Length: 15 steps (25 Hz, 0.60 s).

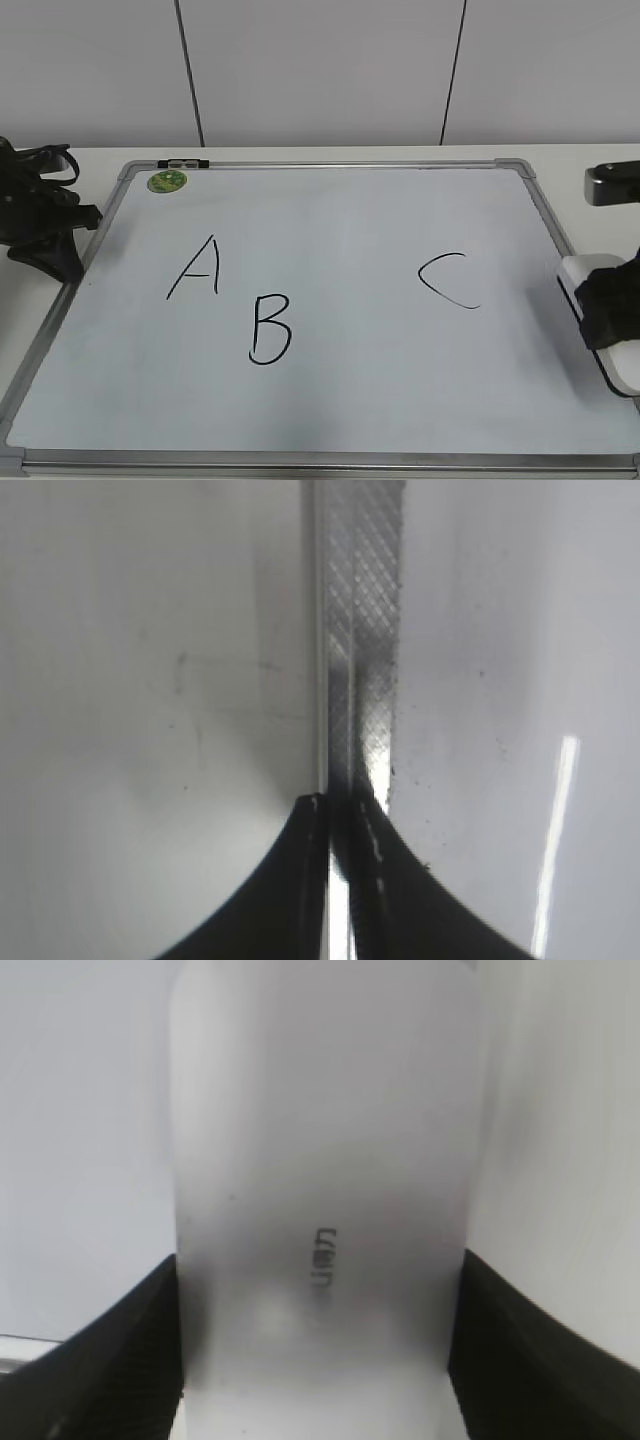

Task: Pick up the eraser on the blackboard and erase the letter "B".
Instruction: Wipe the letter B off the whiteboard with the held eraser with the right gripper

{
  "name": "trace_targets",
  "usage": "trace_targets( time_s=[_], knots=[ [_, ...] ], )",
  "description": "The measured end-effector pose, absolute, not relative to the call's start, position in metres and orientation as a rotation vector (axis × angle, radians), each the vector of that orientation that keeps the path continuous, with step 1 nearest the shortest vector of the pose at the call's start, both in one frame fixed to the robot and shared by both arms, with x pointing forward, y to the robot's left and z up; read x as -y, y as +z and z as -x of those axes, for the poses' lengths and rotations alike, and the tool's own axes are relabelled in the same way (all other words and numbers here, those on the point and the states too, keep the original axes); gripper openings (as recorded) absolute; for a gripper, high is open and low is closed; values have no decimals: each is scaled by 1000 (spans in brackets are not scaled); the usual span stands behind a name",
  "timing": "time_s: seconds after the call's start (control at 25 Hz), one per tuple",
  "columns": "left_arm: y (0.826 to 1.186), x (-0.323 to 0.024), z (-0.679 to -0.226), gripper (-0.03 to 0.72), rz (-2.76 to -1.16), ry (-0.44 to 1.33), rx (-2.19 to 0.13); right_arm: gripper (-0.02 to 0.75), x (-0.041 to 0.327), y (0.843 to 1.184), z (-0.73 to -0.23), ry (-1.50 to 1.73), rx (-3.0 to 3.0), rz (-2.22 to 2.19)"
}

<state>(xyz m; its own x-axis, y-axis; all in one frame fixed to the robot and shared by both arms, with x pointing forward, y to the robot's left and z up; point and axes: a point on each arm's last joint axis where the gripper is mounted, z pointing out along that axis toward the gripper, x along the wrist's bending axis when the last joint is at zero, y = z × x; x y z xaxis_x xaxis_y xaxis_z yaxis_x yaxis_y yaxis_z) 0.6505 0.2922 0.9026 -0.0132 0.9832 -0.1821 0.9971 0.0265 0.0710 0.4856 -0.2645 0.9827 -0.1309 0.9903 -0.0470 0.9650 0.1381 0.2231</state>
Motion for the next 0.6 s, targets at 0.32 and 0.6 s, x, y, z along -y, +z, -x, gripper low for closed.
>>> trace_targets(
  time_s=[0.32, 0.6],
  knots=[
    [903, -292, -650, 11, -2072, -117, -2113, 543, 232, 1013, -499, 364, -2368, -1730],
    [903, -292, -650, 11, -2072, -117, -2113, 543, 176, 1017, -513, 334, -2563, -1562]
  ],
)
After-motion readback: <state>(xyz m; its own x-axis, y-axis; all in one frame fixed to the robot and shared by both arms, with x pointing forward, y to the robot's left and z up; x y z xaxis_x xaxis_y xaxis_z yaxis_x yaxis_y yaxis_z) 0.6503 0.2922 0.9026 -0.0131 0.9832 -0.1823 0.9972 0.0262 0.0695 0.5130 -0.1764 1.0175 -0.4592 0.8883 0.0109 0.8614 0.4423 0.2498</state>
